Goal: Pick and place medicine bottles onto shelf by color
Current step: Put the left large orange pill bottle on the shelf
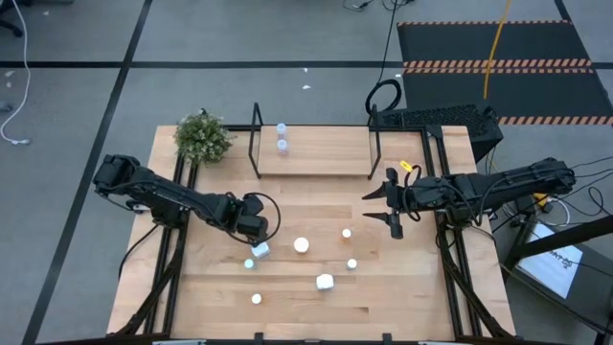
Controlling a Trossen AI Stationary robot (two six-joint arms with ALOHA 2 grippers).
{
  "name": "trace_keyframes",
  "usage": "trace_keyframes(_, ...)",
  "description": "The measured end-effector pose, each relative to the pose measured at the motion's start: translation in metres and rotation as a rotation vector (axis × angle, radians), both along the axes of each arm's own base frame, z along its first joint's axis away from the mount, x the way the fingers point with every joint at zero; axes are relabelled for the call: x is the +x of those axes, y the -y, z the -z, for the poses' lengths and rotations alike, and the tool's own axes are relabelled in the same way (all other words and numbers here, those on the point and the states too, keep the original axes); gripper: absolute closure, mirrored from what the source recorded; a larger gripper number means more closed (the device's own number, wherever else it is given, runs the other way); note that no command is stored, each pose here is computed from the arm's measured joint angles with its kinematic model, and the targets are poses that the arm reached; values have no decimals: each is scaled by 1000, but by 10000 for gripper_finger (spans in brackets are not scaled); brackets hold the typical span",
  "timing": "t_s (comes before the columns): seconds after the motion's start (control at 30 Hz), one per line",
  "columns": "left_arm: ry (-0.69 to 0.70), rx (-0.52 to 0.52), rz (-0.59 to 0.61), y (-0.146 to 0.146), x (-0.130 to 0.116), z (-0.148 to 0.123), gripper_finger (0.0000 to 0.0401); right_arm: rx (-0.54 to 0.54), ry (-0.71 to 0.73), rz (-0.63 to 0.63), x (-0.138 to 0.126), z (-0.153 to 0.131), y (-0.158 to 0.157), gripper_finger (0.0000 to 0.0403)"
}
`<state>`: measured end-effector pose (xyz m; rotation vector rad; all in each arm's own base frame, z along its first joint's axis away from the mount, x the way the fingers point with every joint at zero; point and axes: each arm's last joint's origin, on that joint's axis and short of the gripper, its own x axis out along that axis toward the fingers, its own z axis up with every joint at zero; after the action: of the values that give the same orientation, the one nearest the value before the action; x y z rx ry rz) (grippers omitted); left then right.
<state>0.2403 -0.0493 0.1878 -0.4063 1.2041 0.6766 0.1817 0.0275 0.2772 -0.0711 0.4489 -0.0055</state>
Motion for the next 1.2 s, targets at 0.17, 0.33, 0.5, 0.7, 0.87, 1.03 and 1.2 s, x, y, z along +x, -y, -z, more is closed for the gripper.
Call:
trace_keyframes(0.17,-10,-15,-2,-5,-2,7,155,0,0,0,0,0,0,200)
trace_keyframes(0.33,19,-15,40,-5,2,6,154,0,0,0,0,0,0,200)
trace_keyframes(0.5,34,-12,73,-4,4,6,179,-4,0,-2,0,0,0,200)
trace_keyframes(0.7,38,-11,79,-4,5,6,187,-4,0,-1,0,0,0,200)
trace_keyframes(0.87,40,-5,111,-4,7,3,173,-7,0,-3,0,0,0,200)
trace_keyframes(1.03,62,7,167,-7,15,-8,186,-9,0,-3,0,0,0,200)
trace_keyframes(1.2,100,13,242,-17,28,-28,187,-21,0,-9,0,0,0,200)
